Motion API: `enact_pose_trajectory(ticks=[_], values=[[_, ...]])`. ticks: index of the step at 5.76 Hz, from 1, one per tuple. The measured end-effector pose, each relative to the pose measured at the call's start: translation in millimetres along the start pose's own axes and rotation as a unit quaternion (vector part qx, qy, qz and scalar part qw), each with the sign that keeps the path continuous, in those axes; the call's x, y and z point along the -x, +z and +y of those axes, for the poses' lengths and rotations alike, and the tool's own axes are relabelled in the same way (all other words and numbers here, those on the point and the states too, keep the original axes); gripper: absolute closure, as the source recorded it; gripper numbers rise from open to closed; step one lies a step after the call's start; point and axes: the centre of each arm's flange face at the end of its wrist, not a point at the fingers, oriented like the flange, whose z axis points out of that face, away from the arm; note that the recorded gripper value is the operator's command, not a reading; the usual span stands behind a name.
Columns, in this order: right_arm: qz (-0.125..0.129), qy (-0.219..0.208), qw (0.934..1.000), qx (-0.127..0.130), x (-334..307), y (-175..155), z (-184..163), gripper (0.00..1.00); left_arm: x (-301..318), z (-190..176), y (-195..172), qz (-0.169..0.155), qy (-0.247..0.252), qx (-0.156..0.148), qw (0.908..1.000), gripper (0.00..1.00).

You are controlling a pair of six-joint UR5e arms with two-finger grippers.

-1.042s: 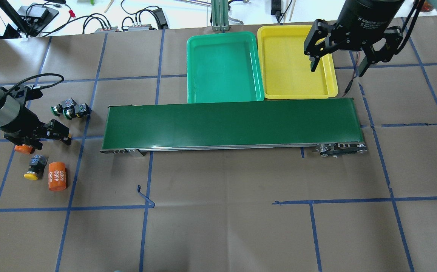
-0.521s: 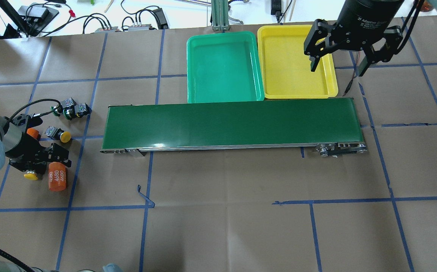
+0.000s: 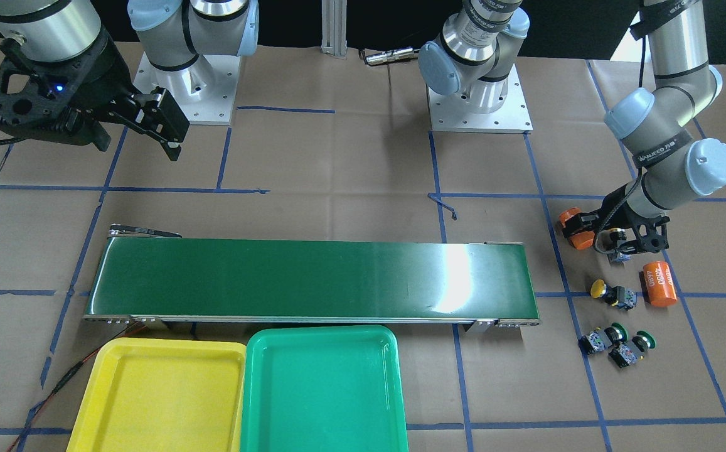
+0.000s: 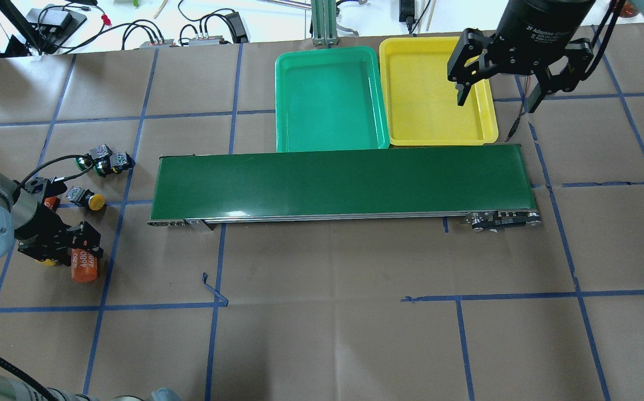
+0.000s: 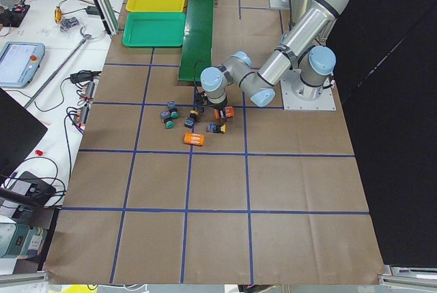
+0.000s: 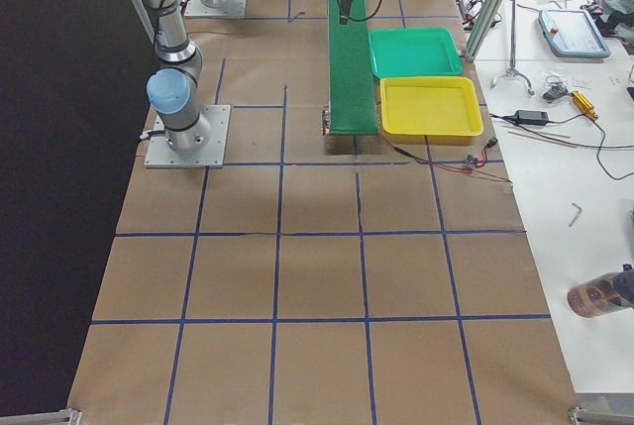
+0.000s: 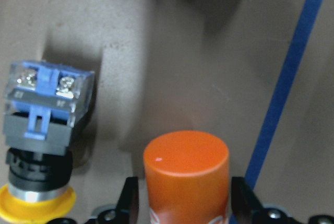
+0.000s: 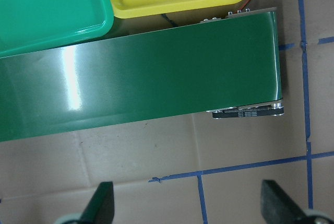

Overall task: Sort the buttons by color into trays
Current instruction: 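Grasp the orange cell with the left gripper and lift it, then place the orange cell on the belt with left gripper while right lowers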

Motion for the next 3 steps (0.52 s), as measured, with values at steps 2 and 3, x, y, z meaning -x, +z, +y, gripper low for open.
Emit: enact_pose_trajectory(ticks=[2,3], values=[[0.000,0.000,1.0000,0.000,0.0,0.0,0.0,0.00,-15.4,-6.4,-12.7,-0.008,0.012,-0.012,0.9998,1.00],[0.000,0.000,1.0000,0.000,-0.1,0.0,0.0,0.00,-51.6,-17.4,-41.7,-0.015,0.051,-0.027,0.9982,0.99]])
